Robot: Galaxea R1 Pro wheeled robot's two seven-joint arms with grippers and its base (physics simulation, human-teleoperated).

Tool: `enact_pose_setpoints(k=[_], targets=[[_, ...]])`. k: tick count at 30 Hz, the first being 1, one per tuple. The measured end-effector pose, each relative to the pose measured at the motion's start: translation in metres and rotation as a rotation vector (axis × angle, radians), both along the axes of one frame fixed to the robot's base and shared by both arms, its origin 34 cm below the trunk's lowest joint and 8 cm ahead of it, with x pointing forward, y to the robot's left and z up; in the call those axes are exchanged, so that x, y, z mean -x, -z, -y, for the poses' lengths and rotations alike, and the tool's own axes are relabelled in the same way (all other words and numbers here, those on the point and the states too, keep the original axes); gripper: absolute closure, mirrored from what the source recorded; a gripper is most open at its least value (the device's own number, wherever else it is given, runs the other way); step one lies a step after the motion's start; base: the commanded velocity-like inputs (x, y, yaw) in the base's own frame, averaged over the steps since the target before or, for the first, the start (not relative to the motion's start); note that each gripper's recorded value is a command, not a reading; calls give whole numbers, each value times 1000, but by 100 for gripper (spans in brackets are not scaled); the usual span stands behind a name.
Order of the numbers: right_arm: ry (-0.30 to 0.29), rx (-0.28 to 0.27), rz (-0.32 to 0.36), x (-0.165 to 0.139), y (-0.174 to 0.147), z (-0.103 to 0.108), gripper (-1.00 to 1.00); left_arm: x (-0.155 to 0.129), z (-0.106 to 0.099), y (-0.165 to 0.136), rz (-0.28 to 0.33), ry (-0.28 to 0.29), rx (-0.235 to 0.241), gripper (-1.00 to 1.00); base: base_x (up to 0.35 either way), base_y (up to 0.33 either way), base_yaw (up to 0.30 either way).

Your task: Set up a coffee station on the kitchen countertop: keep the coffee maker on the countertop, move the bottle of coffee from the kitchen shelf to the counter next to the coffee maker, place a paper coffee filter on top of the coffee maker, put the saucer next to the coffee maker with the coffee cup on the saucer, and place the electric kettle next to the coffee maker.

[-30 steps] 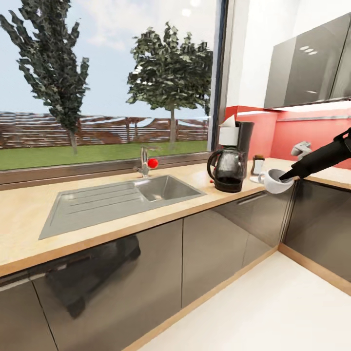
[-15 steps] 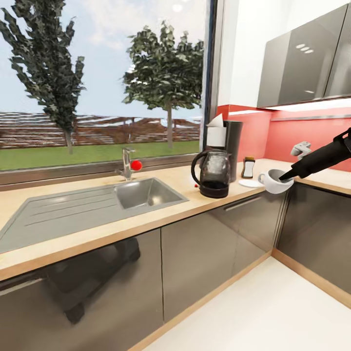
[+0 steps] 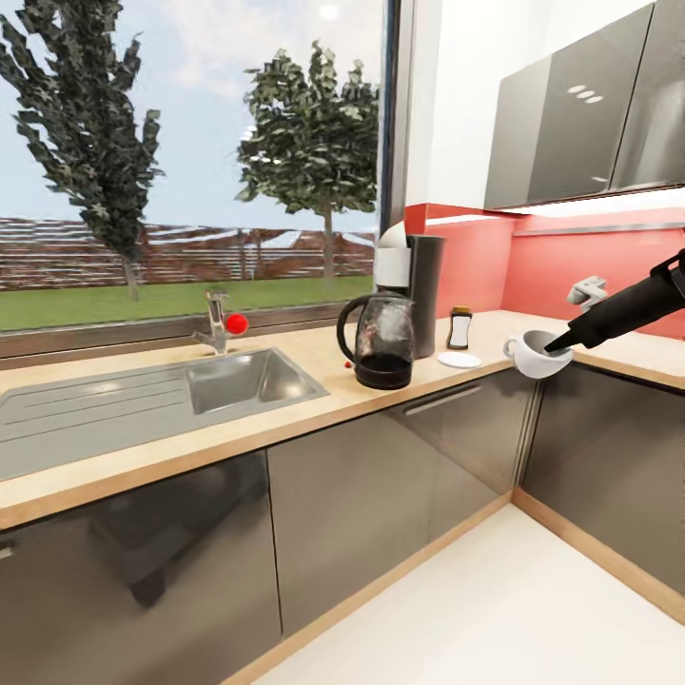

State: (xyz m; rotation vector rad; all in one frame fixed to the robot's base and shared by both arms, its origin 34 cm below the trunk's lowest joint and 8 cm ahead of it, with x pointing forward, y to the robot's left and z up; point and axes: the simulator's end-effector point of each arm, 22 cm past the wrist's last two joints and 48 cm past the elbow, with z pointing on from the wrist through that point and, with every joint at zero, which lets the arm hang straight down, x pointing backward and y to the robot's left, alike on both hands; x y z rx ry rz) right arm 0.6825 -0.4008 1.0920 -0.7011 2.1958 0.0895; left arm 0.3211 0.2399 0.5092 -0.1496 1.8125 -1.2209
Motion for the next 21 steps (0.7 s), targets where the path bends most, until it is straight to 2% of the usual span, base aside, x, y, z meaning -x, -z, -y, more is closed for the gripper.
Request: enact_pose_setpoints(k=[5,13,21], targets=[[-1,-1,0,0,0,0,100,0,0,0,0,0,0,-100,0,-280,159],[-1,-1,0,0,0,0,100,0,0,0,1,0,0,-100,0,-124,238],[1,-1,0,0,0,0,100,0,0,0,1,0,0,-100,74,-279,35]])
